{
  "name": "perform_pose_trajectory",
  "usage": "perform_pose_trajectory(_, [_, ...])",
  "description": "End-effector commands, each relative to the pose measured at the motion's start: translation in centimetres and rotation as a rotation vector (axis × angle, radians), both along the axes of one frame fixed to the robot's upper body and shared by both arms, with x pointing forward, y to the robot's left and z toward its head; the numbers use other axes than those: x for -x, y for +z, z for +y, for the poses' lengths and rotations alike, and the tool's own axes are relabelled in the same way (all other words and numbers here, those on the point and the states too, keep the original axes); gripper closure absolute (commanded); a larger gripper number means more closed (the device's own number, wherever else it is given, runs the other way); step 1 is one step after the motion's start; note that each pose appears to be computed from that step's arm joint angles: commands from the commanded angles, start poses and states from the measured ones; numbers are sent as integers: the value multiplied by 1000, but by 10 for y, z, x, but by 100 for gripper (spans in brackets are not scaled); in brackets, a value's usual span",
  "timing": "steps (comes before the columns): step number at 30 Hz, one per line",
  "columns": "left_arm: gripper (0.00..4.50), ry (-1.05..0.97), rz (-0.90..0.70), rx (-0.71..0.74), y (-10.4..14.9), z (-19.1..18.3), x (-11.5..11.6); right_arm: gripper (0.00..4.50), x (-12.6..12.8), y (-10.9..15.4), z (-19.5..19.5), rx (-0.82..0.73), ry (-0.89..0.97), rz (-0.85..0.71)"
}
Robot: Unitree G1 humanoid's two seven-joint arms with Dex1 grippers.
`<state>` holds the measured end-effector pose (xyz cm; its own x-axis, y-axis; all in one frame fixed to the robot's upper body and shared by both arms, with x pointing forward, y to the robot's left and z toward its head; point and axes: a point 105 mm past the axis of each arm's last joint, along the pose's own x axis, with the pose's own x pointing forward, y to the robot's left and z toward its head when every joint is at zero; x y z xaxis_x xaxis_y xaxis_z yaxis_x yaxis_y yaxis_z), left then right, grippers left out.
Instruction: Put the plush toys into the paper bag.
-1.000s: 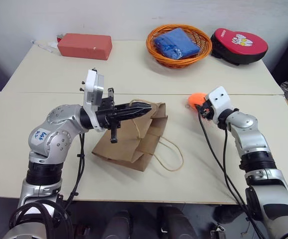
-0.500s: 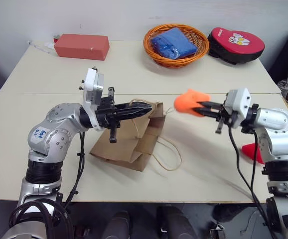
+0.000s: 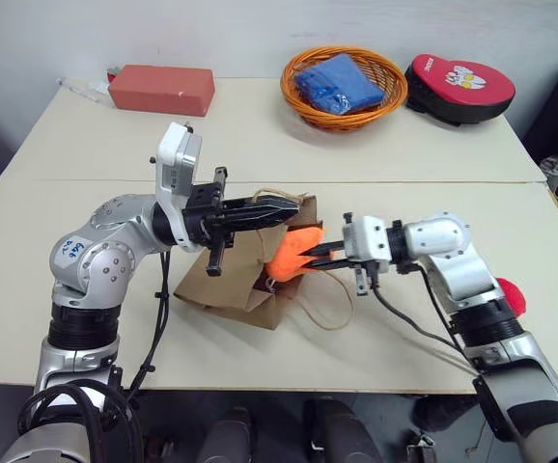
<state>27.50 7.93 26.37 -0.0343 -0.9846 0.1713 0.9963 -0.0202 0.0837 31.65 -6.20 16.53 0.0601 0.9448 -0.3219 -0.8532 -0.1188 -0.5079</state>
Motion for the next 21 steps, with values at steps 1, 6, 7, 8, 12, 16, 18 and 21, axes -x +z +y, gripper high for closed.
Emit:
perform_pose_trajectory(1, [450,-33,-41,14,10,-5,4,449,-5,10,22,3,23,-56])
perform_pose_trajectory(6, [450,-67,-51,28,13,-18,2,449,-12,10,48,-3,22,-62])
perform_pose_trajectory(7, [450,-71,-52,28,12,-19,2,449,-12,8,53,1,24,-51])
perform_pose_trajectory(8, [450,-74,-53,28,12,-20,2,449,-12,5,58,7,21,-25])
perform_pose_trajectory(12, [450,-75,-53,35,11,-21,1,449,-17,-3,70,-36,-28,19])
perform_pose_trajectory(16, [450,-68,-51,36,9,-20,1,387,-32,4,67,-154,-161,12])
perform_pose_trajectory(18, [450,-59,-49,35,8,-17,1,331,-25,9,60,-157,-130,19])
perform_pose_trajectory(21, [450,-44,-45,30,5,-13,2,221,-14,8,42,-127,-96,48])
